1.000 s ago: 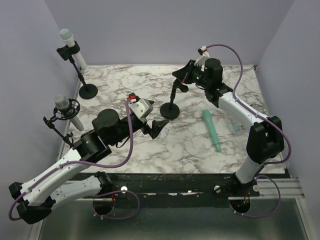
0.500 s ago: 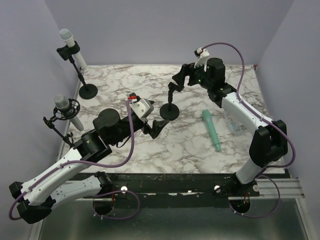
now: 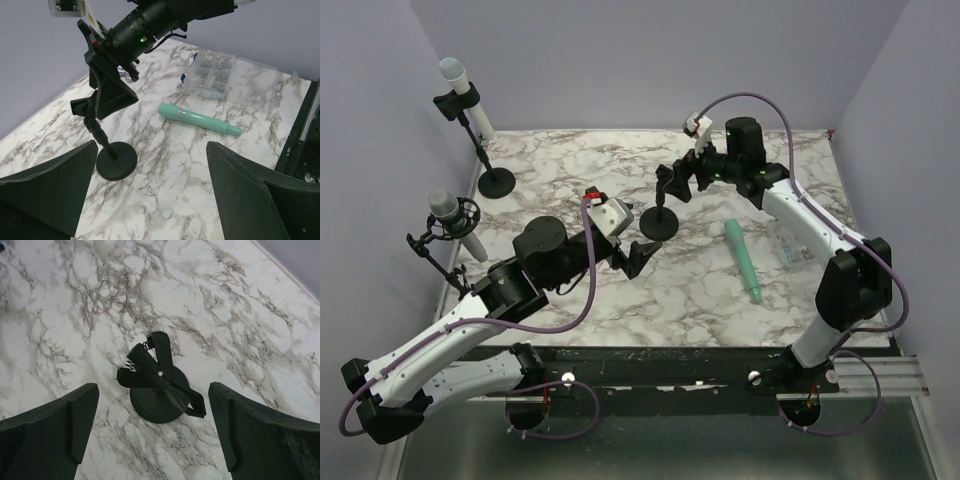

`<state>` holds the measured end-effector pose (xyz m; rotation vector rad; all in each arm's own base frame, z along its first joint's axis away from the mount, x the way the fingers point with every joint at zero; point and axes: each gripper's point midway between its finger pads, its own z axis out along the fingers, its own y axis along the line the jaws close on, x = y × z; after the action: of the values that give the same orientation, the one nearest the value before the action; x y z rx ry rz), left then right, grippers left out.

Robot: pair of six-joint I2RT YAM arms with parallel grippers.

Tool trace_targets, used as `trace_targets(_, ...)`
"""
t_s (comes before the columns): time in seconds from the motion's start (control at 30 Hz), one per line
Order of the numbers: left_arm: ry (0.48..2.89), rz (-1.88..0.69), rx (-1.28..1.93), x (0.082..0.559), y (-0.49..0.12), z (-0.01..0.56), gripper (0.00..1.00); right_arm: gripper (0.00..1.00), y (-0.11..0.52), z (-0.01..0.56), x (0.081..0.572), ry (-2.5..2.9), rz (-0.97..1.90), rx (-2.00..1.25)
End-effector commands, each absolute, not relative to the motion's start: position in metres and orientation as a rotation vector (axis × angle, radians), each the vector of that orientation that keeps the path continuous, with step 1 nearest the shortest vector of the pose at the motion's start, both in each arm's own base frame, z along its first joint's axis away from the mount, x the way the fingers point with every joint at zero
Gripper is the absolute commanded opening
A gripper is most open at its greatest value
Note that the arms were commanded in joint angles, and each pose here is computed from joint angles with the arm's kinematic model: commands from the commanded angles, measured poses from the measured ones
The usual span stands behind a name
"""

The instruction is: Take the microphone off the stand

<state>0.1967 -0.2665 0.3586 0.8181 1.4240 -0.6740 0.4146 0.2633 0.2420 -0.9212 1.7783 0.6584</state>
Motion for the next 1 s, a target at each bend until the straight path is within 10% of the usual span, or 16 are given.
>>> trace_targets(0.0, 1.43, -0.658, 0.822, 0.196, -0.265, 0.359, 0.93, 1.0, 0.269, 0.218, 0.414, 1.821, 0.699, -1.058)
trace_targets(0.4, 1.442, -0.655, 0.833, 0.197, -0.268, 0.356, 0.93, 0.91, 0.293, 0.202, 0.431, 1.847, 0.673, -1.059)
trace_targets(0.97, 1.433, -0.661, 0.83, 0.195, -0.267, 0.358, 0.93, 0.01, 0.272, 0.225, 0.465, 1.837, 0.473, -0.73)
